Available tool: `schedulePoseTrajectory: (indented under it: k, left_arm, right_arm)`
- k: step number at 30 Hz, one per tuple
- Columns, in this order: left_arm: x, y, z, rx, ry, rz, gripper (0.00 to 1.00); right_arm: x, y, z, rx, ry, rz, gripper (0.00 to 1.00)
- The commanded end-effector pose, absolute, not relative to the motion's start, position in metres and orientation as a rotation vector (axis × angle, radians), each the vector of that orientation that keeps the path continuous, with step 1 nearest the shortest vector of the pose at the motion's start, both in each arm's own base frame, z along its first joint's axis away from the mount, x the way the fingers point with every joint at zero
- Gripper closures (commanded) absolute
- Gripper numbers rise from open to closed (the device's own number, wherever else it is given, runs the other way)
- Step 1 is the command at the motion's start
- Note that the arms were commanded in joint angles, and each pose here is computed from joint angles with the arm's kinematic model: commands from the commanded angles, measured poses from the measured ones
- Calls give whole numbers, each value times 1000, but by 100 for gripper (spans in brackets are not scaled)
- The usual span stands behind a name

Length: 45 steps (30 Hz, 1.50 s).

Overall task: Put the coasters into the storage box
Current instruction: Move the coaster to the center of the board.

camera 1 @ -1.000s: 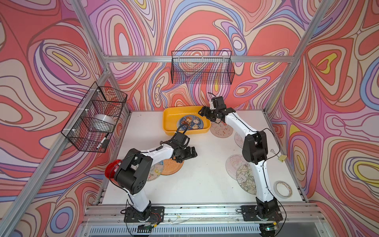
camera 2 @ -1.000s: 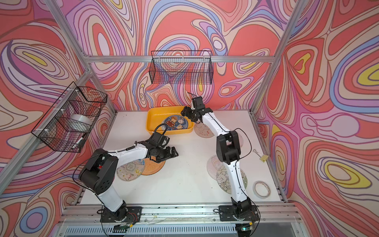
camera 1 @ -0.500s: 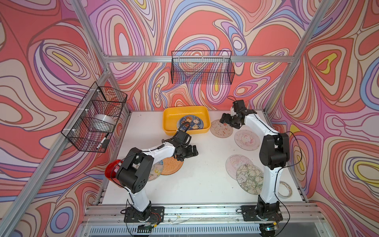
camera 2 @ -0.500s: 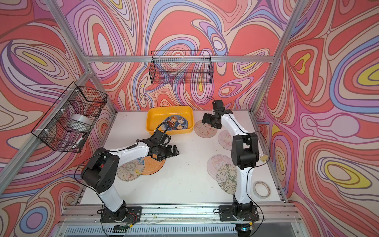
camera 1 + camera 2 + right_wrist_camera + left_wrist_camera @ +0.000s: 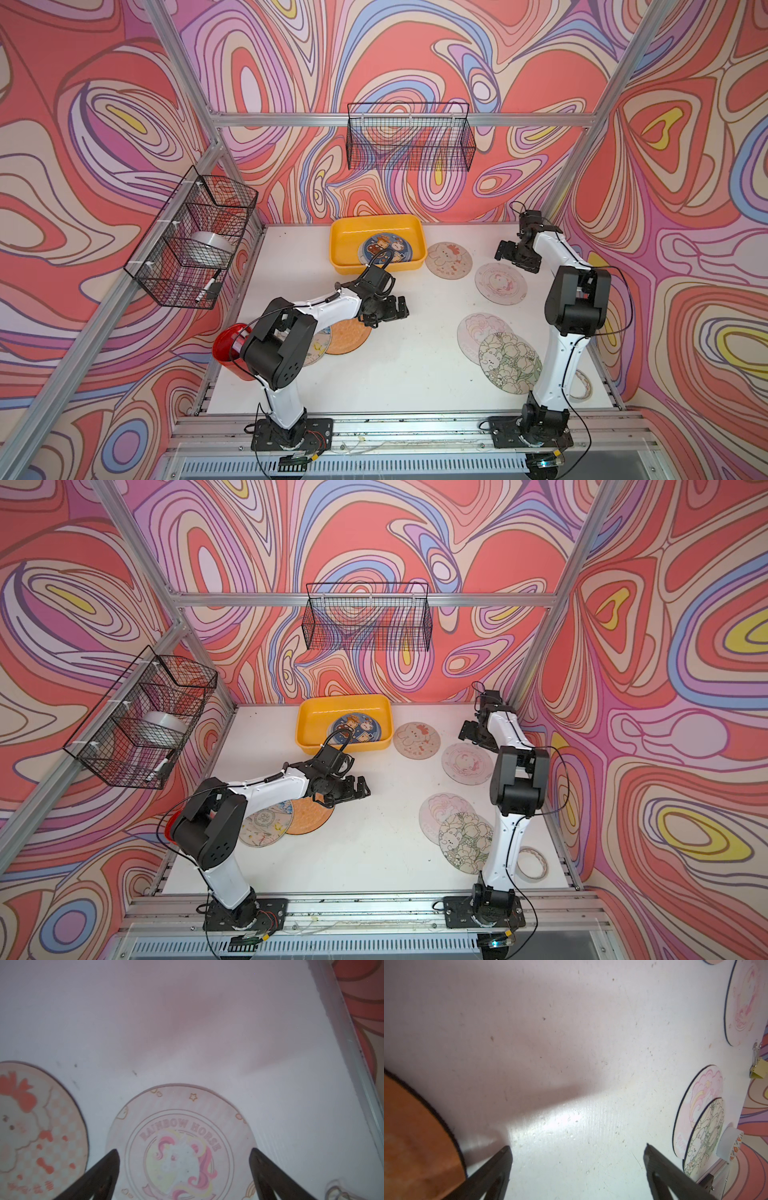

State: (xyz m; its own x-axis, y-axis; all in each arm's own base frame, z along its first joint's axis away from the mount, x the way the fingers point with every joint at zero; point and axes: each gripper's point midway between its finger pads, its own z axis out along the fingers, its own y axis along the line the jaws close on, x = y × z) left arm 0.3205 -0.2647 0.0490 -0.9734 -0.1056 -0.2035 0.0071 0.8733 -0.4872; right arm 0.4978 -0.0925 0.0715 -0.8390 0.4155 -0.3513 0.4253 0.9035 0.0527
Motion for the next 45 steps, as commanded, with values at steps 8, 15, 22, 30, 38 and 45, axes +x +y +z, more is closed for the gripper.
schedulePoseTrajectory:
  k: [8, 15, 22, 30, 38, 45]
  left_arm:
    - [322, -268, 46, -60, 2838, -729, 0]
    - [324, -270, 48, -50, 2835, -732, 0]
    - [322, -269, 45, -49, 2841, -735, 0]
    - [322, -268, 49, -43, 2834, -728, 0]
    - [320, -266, 47, -52, 2834, -725, 0]
    - [320, -267, 46, -44, 2836, -723, 0]
  right_arm:
    - [481, -93, 34, 604, 2816, 90, 2]
    - [468, -62, 18, 574, 2868, 329, 1]
    - [451, -61, 20, 561, 2866, 303, 2]
    - [476, -108, 40, 643, 2754, 140, 2]
    - [489, -135, 23, 699, 2742, 132, 2]
    - [478, -106, 0, 674, 2807, 353, 2]
